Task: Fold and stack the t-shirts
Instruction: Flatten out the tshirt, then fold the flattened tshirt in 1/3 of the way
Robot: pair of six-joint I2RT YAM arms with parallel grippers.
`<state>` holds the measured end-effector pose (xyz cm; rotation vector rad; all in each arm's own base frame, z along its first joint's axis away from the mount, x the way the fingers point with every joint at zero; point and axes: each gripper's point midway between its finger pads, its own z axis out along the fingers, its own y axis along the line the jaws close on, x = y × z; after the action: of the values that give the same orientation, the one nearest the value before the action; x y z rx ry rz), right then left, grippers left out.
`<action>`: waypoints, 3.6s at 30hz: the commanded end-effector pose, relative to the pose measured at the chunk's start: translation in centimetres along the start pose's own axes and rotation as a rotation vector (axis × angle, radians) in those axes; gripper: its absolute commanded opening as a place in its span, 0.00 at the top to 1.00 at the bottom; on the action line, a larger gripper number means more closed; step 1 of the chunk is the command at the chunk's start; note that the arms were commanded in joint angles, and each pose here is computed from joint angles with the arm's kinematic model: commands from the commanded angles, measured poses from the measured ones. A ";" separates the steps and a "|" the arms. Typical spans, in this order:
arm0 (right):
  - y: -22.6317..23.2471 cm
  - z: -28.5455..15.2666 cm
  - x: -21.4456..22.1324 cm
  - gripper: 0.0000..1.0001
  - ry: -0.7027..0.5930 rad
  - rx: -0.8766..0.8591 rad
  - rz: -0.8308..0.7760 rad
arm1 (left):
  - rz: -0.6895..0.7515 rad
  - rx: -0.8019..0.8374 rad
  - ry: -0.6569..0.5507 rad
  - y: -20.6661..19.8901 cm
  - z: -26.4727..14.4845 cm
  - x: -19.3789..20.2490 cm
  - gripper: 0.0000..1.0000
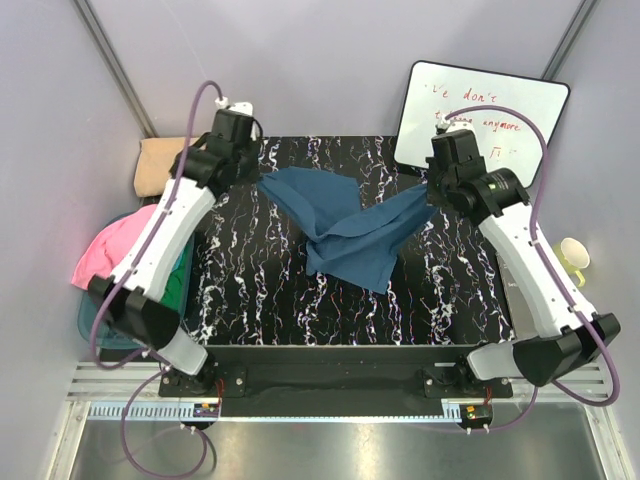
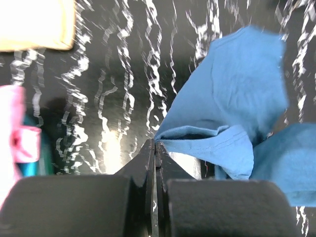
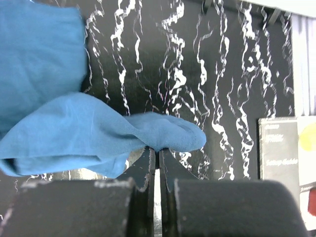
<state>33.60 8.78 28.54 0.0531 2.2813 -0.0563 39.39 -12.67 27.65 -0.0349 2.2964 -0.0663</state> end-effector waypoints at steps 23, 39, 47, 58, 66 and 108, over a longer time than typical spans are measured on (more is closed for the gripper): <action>-4.9 -19.3 -7.4 1.00 -0.537 -0.175 0.033 | -0.149 0.042 -0.711 6.2 -27.3 -9.6 1.00; -1.6 -7.0 -11.4 1.00 -0.444 -0.020 -0.098 | -0.047 0.049 -0.497 -0.7 -12.3 -15.9 1.00; 0.0 9.1 -5.2 1.00 -0.185 -0.003 -0.080 | -0.015 0.053 -0.197 -2.0 3.7 -10.5 1.00; -0.6 22.9 -5.5 1.00 -0.011 0.014 -0.008 | -0.088 -0.050 -0.086 3.8 12.6 -10.3 1.00; 0.0 23.5 -9.5 1.00 -0.084 0.013 0.028 | -0.119 -0.105 -0.203 6.0 8.9 -13.5 1.00; -2.6 21.2 11.5 1.00 0.553 0.128 0.019 | -0.076 -0.167 0.469 3.8 1.4 14.0 0.01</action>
<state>42.58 5.27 7.07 0.1516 2.7675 -0.1594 30.01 -9.64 14.08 -0.2101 2.8438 0.0865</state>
